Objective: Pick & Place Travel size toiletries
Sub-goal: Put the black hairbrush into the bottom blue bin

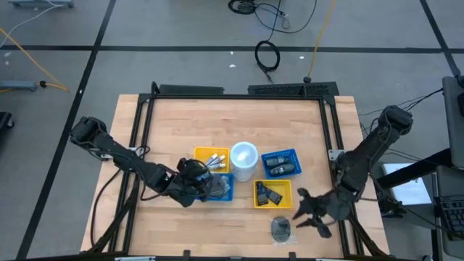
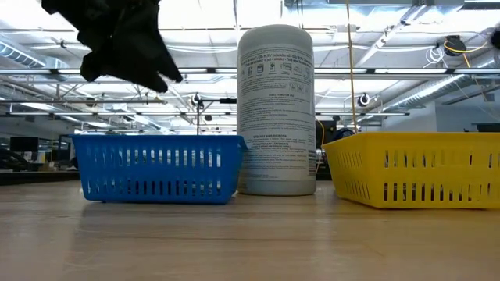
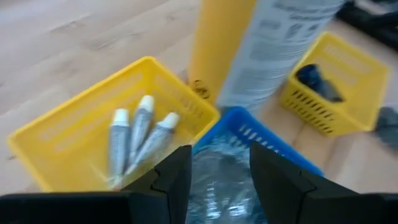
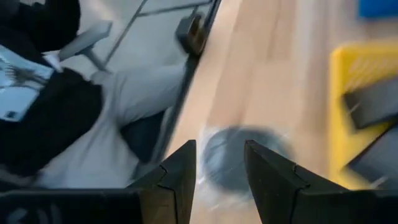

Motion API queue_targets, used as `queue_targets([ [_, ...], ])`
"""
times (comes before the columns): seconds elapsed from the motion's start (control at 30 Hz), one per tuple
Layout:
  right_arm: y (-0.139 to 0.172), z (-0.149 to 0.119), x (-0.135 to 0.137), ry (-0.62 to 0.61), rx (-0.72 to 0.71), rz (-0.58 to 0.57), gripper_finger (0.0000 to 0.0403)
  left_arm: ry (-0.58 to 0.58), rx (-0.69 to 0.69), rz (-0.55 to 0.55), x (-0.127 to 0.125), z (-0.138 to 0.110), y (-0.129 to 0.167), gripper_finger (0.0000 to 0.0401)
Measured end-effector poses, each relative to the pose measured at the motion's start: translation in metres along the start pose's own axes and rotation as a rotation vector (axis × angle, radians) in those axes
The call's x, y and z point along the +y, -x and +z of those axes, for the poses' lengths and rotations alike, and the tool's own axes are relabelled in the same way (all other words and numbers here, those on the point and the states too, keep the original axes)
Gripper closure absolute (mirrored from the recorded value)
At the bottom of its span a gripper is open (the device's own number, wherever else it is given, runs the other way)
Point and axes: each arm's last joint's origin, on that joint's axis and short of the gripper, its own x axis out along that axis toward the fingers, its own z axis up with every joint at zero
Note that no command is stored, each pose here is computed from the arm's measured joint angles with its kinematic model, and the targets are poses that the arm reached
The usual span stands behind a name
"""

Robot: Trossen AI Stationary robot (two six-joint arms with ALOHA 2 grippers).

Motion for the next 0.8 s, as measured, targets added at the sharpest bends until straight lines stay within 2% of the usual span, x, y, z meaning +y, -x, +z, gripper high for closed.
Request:
queue_targets([
  [0.13, -0.01, -0.022, 0.012, -0.133, 0.092, 0.001, 0.0275, -0.024, -0.049, -0.103, -0.013, 0.002, 0.005, 0.024],
  [0.27, -0.025, -0.04, 0.013, -0.303, 0.167, -0.064, 0.0275, -0.075, -0.103, -0.255, -0.029, 0.006, 0.013, 0.024],
  [0.4, -0.037, -0.053, 0.01, -0.373, 0.23, -0.114, 0.0275, -0.106, -0.148, -0.353, -0.04, 0.008, 0.021, 0.024],
  [0.63, -0.05, -0.062, 0.005, -0.423, 0.268, -0.162, 0.0267, -0.125, -0.16, -0.375, -0.043, 0.007, 0.025, 0.024],
  [0.8, -0.055, -0.061, 0.0, -0.445, 0.263, -0.188, 0.0235, -0.136, -0.162, -0.374, -0.043, 0.007, 0.024, 0.024],
])
